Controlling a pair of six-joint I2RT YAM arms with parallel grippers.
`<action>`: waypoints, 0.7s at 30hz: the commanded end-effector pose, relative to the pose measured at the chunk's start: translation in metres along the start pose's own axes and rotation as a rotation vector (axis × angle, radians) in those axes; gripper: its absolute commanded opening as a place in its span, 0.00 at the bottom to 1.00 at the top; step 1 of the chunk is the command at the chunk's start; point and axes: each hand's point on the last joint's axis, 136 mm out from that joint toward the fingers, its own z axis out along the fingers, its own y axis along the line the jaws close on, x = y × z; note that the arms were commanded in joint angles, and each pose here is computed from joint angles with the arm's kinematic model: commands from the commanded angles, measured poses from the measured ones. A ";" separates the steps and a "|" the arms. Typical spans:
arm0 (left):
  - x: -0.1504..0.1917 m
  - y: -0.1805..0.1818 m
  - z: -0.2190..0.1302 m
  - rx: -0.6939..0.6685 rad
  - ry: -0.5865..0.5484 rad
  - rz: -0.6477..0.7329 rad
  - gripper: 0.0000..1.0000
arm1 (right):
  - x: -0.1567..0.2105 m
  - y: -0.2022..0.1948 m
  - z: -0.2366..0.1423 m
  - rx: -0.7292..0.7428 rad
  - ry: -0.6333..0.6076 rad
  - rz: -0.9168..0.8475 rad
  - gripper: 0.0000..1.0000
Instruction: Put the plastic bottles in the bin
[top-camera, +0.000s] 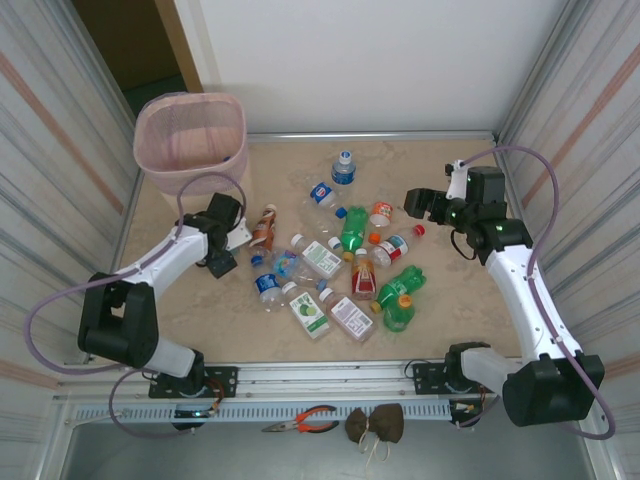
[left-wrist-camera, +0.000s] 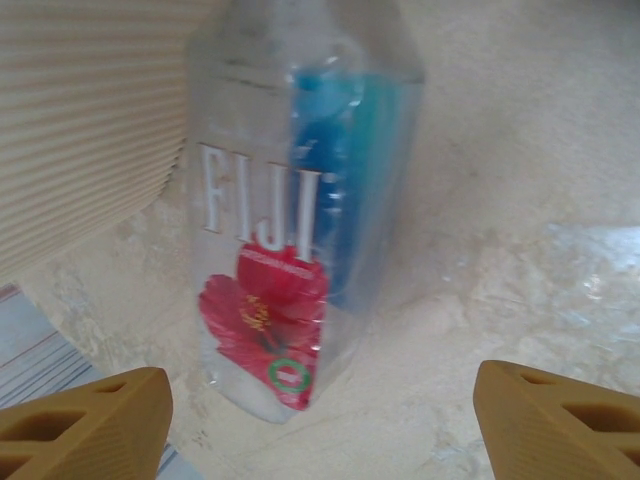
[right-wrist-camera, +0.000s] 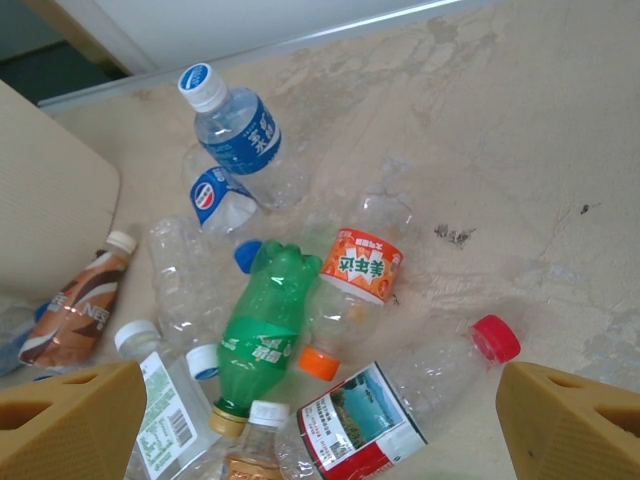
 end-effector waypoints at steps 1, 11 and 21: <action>-0.003 0.013 0.004 -0.017 0.008 0.005 0.81 | -0.008 0.004 -0.004 -0.021 -0.028 -0.021 0.89; -0.010 -0.003 0.023 0.086 0.007 -0.003 0.82 | -0.005 0.002 -0.009 -0.013 -0.034 -0.019 0.90; -0.016 -0.025 0.023 0.192 -0.016 0.008 0.80 | -0.001 0.001 -0.014 -0.011 -0.038 -0.011 0.90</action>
